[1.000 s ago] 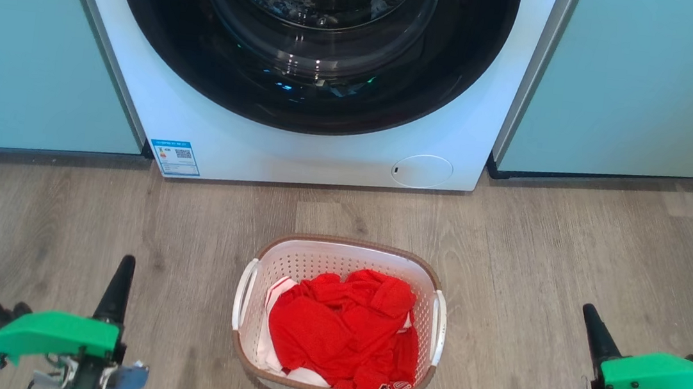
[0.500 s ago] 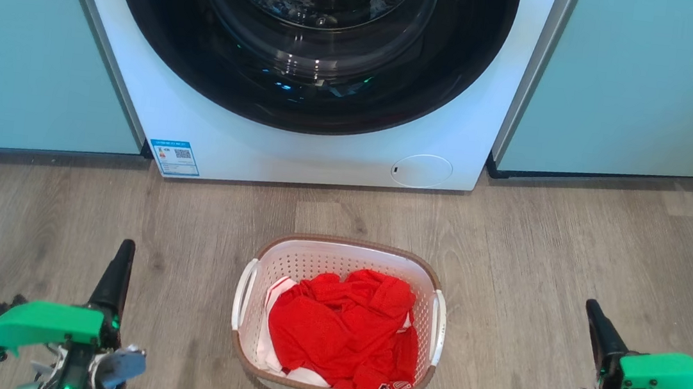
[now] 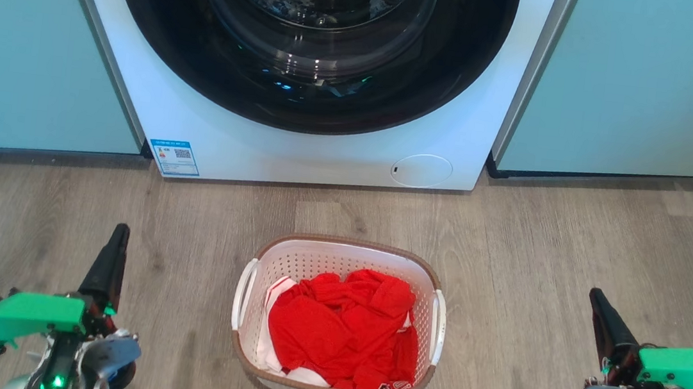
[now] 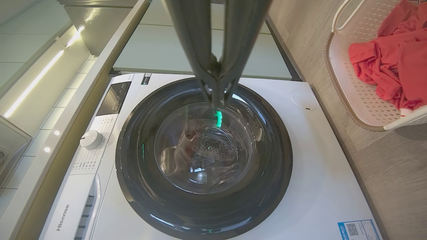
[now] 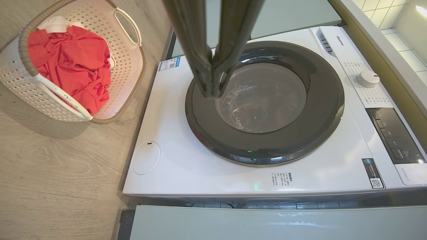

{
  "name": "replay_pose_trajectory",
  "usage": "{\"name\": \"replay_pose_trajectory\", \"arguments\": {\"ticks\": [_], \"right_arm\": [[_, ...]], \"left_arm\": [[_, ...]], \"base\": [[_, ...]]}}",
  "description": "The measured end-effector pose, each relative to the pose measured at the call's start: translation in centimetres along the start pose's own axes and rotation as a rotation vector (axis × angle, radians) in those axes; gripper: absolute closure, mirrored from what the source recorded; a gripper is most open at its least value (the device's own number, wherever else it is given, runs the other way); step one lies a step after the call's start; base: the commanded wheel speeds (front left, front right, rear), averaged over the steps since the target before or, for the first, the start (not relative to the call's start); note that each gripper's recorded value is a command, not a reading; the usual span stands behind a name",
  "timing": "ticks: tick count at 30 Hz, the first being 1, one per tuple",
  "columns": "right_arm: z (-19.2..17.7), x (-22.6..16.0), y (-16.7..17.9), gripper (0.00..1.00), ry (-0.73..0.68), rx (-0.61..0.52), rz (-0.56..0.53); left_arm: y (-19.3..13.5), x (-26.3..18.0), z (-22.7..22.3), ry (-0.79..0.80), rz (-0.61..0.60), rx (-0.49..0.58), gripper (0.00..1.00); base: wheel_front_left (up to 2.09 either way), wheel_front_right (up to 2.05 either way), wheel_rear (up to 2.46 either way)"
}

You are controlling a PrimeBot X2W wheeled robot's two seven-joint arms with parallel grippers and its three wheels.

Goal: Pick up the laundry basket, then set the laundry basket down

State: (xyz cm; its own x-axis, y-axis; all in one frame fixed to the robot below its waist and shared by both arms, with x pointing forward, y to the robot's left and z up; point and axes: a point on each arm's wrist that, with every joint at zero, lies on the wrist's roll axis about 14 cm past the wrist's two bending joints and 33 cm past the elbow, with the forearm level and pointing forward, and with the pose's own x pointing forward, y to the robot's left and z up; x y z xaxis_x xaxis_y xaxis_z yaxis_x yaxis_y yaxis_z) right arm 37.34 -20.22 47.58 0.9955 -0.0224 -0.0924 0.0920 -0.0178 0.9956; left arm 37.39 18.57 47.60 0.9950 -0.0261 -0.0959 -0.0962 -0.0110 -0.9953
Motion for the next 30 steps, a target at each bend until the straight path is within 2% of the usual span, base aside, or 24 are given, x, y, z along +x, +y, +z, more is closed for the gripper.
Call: {"name": "replay_pose_trajectory", "arguments": {"ticks": [30], "right_arm": [[0.31,-0.01,0.02,1.00,-0.009,0.004,0.001]], "left_arm": [[-0.18,0.13,-0.01,0.000,-0.005,-0.001,1.00]], "base": [[0.00,0.00,0.00]]}}
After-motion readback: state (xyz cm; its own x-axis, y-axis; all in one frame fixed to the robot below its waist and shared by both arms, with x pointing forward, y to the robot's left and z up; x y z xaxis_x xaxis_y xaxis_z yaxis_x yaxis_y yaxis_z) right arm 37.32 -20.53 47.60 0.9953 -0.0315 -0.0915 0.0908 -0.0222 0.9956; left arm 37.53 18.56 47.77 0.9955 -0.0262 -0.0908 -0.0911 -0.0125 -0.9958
